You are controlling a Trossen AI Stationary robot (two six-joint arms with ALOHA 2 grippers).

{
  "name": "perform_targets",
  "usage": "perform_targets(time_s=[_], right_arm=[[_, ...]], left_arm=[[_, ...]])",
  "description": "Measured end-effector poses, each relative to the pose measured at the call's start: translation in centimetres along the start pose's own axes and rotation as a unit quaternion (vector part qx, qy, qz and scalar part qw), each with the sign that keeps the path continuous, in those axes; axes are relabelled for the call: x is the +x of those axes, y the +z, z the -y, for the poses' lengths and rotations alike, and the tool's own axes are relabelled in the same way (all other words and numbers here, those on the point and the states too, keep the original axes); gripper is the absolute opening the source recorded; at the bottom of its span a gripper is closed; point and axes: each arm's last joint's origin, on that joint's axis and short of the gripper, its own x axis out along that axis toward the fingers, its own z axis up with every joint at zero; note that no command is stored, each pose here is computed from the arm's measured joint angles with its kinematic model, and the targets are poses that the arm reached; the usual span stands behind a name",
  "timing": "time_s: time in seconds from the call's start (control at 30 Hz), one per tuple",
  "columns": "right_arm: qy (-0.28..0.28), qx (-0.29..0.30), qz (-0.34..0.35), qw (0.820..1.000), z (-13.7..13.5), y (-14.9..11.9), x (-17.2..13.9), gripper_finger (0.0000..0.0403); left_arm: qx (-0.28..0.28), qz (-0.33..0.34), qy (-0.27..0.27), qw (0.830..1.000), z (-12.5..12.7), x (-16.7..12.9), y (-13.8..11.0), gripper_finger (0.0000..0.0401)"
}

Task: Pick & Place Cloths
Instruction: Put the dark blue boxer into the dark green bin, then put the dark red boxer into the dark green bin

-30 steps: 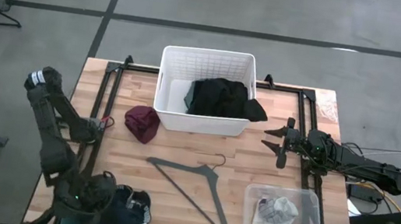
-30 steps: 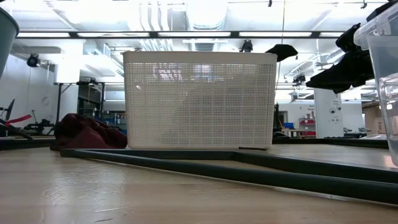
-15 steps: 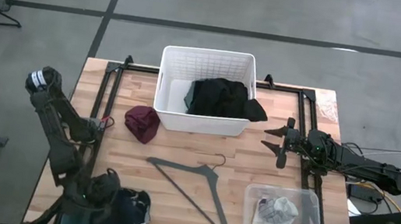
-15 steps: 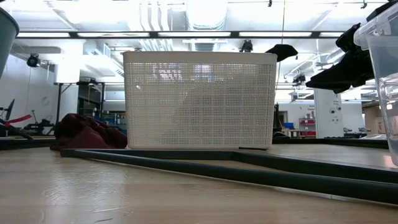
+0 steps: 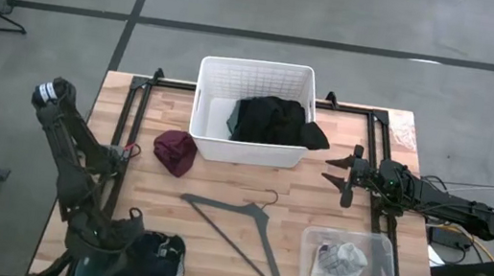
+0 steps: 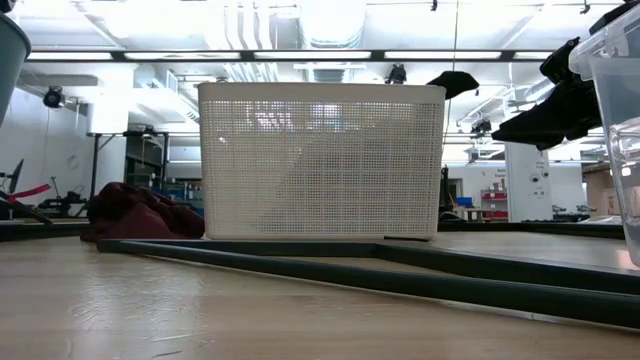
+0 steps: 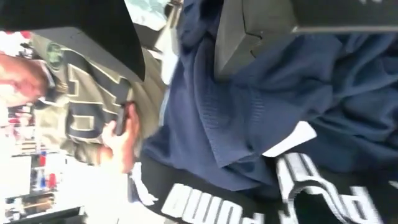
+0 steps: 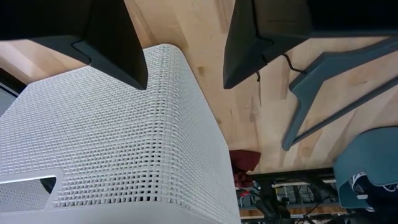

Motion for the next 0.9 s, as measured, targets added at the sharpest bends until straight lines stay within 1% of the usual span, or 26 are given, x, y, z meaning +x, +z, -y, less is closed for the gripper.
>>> perform_targets(time_s=[0.07,0.17,0.37,0.47,0.6,0.9], right_arm=[[0.0,0.0,0.0,1.0,0.0,0.0,0.0,0.0199],[0.0,0.0,0.0,1.0,0.0,0.0,0.0,0.0192],[0.0,0.0,0.0,1.0,0.0,0.0,0.0,0.0177],[0.0,0.0,0.0,1.0,0.0,0.0,0.0,0.0171],[0.0,0.0,0.0,1.0,0.0,0.0,0.0,0.0161],[0.0,0.0,0.0,1.0,0.0,0.0,0.0,0.0134]], left_arm=[[-0.001,-0.003,-0.007,1.0,0.1,-0.3,0.1,0.0197],[0.013,-0.004,-0.018,1.0,0.3,-1.0,0.3,0.0197],[0.004,-0.004,-0.034,0.999,0.5,-2.1,0.5,0.0197],[0.026,0.0,-0.045,0.999,0.6,-2.7,0.8,0.0195],[0.058,0.025,-0.056,0.996,0.6,-3.5,1.2,0.0195],[0.056,0.021,-0.079,0.995,0.9,-4.6,1.4,0.0195]])
